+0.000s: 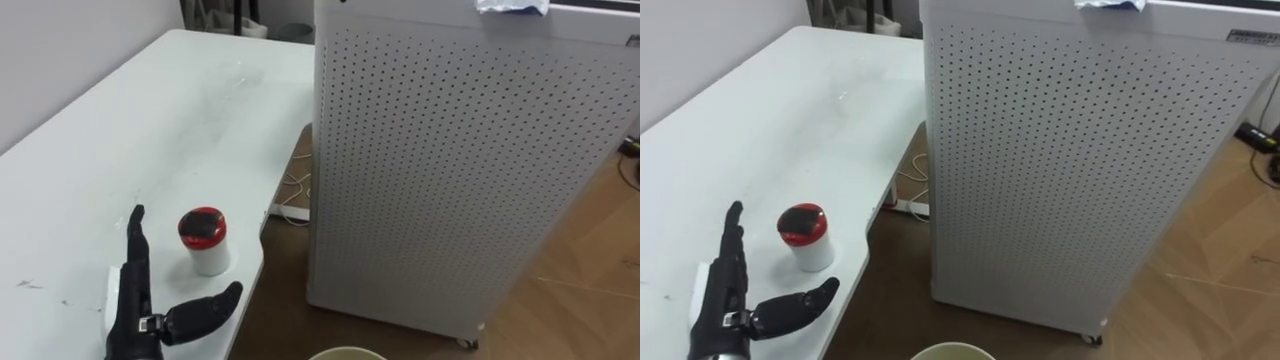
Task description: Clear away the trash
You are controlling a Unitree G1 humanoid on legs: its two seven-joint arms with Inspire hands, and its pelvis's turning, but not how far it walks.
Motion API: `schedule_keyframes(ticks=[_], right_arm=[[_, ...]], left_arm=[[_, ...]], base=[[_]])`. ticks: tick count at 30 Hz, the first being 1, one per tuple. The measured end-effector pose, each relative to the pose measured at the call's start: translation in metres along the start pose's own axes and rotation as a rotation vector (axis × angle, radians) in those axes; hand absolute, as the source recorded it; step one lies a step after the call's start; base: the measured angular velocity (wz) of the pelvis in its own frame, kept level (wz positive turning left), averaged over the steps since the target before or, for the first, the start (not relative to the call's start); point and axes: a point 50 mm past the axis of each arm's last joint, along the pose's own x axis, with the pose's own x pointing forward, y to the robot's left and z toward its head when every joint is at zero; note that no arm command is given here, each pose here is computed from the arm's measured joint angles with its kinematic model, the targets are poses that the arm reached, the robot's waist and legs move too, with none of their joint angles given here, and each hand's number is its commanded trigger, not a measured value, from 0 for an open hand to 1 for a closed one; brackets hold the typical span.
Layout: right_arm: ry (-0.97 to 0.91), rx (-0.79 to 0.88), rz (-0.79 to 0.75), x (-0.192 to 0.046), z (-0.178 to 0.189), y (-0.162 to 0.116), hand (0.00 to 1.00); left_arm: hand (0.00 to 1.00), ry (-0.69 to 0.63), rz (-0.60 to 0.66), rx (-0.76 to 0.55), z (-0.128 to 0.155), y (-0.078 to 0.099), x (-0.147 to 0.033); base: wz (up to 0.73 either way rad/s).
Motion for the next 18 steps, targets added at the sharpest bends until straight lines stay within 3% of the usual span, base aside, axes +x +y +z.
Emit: schedule_keyframes(ticks=[18], right_arm=[[0.045,-0.012,0.01,-0.006,-0.015,0.007,1.0]], left_arm=[[0.0,-0.018,0.008,0.007,0.004,-0.006,0.021]], base=[[0.0]])
